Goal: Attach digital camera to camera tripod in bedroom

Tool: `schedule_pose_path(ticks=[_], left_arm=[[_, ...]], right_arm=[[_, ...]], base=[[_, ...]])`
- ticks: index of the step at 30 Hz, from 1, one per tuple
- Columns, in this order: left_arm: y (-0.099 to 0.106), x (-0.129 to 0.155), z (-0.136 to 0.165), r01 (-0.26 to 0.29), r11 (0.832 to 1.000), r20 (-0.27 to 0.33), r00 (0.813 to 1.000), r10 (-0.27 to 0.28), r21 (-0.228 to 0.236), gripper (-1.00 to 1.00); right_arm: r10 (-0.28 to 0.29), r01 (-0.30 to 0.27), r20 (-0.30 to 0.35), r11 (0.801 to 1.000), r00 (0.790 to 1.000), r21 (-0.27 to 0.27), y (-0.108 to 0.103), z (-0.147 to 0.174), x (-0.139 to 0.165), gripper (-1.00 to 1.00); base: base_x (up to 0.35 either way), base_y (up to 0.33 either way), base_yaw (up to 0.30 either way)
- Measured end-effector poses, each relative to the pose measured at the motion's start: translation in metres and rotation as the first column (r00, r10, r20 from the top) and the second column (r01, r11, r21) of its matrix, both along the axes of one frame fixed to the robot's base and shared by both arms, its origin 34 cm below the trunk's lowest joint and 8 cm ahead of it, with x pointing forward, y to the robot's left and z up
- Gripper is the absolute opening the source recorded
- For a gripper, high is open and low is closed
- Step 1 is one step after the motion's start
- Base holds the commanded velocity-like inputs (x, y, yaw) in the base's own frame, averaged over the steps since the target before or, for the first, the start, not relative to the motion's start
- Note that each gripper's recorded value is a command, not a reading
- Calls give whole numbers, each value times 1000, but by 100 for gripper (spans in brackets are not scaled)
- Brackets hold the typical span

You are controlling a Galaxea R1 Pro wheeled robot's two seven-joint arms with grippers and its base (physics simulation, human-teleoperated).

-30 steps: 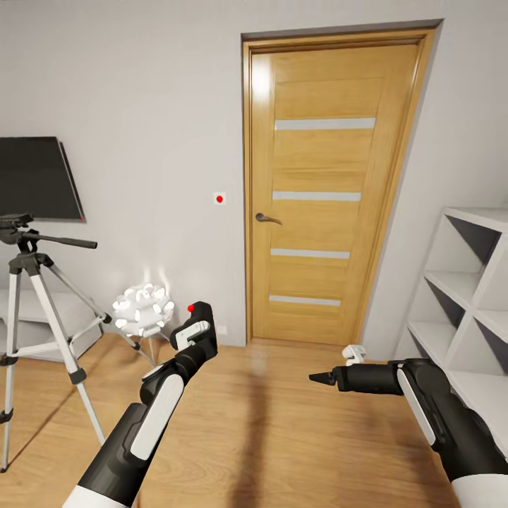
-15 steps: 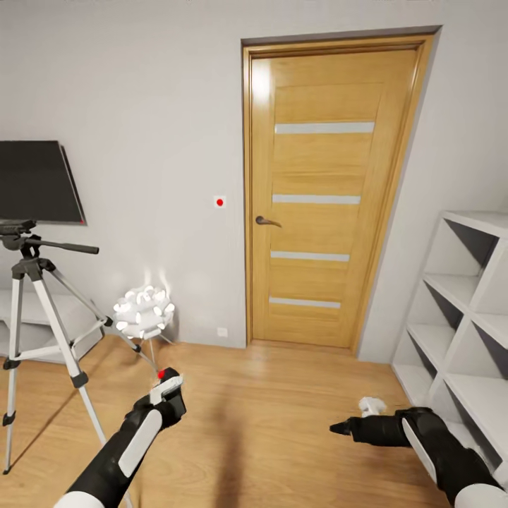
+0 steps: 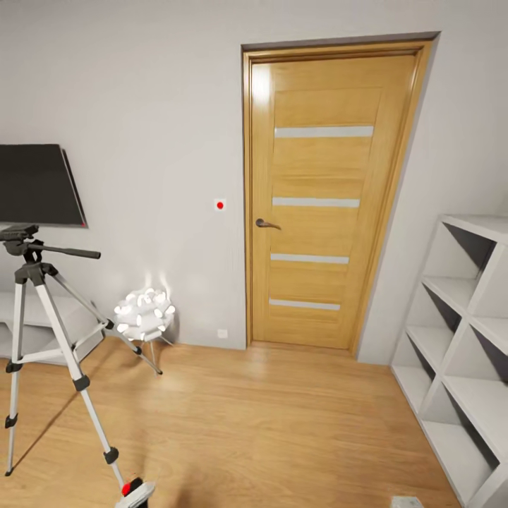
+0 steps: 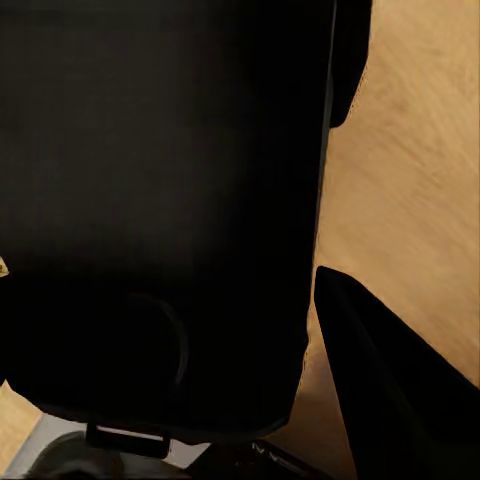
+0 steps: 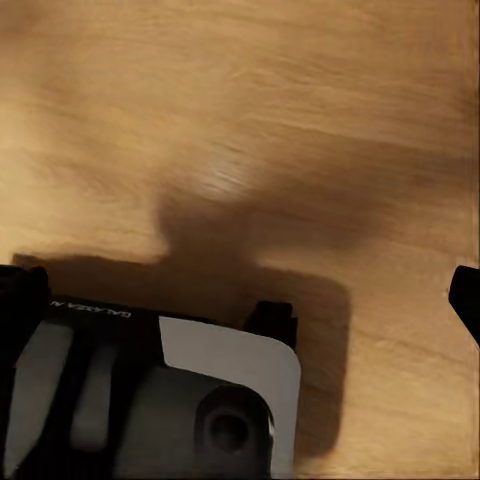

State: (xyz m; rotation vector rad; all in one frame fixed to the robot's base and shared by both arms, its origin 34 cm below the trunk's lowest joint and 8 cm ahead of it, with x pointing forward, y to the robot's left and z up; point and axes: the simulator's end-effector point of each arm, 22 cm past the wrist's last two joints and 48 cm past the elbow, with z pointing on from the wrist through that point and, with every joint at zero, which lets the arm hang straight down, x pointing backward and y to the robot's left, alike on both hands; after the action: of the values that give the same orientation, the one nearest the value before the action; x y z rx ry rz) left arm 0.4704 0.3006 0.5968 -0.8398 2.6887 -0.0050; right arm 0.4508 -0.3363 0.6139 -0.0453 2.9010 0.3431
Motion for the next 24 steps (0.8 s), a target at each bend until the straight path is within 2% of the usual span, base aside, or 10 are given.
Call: schedule_pose_path(ticks=[2, 3, 4, 5, 6, 7, 12, 16, 24], left_arm=[[1, -12, -4, -1, 1000, 10, 1000, 1, -5, -100], [2, -38, -14, 7, 1000, -1, 1000, -8, -6, -100], [3, -63, -21, -5, 1000, -36, 999, 5, -7, -100], [2, -65, -20, 2, 1000, -31, 1000, -3, -7, -100], [3, -82, -25, -1, 1000, -50, 999, 1, -7, -100], [2, -105, -30, -2, 1000, -78, 997, 2, -7, -100], [-2, -154, -36, 1, 1000, -134, 991, -3, -15, -100], [-7, -183, -37, 4, 1000, -168, 986, -7, -21, -100], [-8, -190, -28, 7, 1000, -174, 985, -11, -24, -100]], right_arm=[[-6, 6, 12, 998, 1000, -55, -11, -5, -8, 100], [-9, 18, 64, 989, 998, -145, -27, -8, -5, 100], [-9, 21, 74, 987, 997, -162, -29, -8, -6, 100], [-8, 22, 80, 984, 997, -176, -32, -9, -9, 100], [-6, 22, 81, 980, 997, -196, -35, -12, -20, 100], [-2, 16, 66, 976, 998, -216, -39, -21, -44, 100], [3, 1, 15, 973, 1000, -233, -42, -32, -103, 100], [1, -1, -1, 972, 1000, -237, -43, -32, -122, 100], [6, -9, -12, 972, 1000, -236, -41, -28, -148, 100]], base=[[0, 0, 0], [0, 0, 0], [0, 0, 0], [0, 0, 0], [0, 0, 0], [0, 0, 0], [0, 0, 0], [0, 0, 0], [0, 0, 0]])
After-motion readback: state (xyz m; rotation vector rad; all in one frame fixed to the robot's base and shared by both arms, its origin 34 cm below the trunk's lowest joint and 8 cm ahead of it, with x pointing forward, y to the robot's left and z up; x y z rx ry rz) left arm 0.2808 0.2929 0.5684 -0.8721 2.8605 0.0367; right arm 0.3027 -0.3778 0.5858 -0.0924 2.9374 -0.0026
